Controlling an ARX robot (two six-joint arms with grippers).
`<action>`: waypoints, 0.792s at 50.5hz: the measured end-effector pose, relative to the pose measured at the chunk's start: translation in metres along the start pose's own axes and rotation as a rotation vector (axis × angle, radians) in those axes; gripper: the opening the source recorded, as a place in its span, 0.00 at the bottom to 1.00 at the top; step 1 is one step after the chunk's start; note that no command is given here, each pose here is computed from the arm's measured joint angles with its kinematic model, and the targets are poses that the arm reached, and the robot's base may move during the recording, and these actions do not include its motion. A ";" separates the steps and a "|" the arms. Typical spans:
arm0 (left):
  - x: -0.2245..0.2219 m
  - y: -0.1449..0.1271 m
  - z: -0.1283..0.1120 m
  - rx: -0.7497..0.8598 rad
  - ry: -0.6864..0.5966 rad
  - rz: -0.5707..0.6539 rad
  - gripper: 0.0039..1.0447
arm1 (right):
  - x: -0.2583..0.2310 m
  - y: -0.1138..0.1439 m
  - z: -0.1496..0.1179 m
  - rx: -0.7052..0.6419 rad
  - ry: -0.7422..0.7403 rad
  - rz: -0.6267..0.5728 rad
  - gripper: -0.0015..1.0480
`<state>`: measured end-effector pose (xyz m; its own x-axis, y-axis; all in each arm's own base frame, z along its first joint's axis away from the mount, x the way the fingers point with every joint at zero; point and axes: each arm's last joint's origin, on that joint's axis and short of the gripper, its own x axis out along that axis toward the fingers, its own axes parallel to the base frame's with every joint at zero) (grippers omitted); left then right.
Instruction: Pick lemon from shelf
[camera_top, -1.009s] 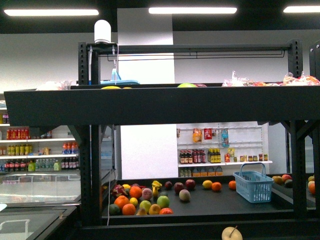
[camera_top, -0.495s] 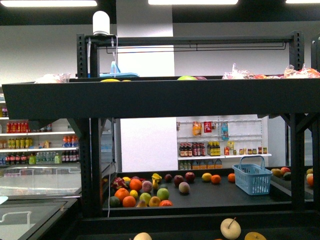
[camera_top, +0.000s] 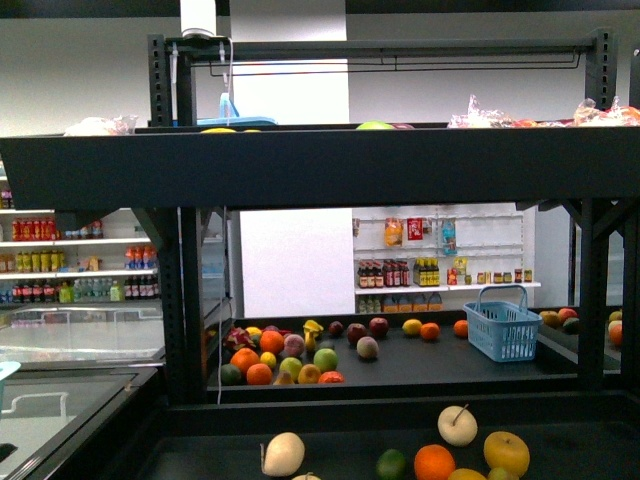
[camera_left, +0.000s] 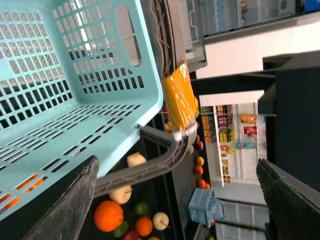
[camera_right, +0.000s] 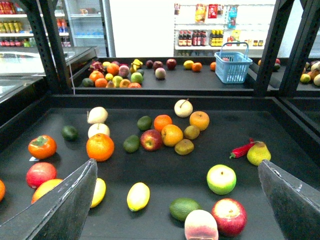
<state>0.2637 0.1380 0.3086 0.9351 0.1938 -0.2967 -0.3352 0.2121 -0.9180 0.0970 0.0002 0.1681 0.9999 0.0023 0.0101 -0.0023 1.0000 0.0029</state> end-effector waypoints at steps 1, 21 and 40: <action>0.005 -0.001 0.003 -0.009 -0.002 0.006 0.93 | 0.000 0.000 0.000 0.000 0.000 0.000 0.93; 0.100 -0.007 0.035 -0.135 -0.057 0.127 0.93 | 0.000 0.000 0.000 0.000 0.000 0.000 0.93; 0.145 -0.009 0.030 -0.123 -0.068 0.171 0.93 | 0.000 0.000 0.000 0.000 0.000 0.000 0.93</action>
<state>0.3986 0.1933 0.2823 0.8548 0.2818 -0.4358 -0.4675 0.0533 -0.8824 0.0970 0.0002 0.1681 0.9999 0.0023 0.0101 -0.0023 1.0000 0.0029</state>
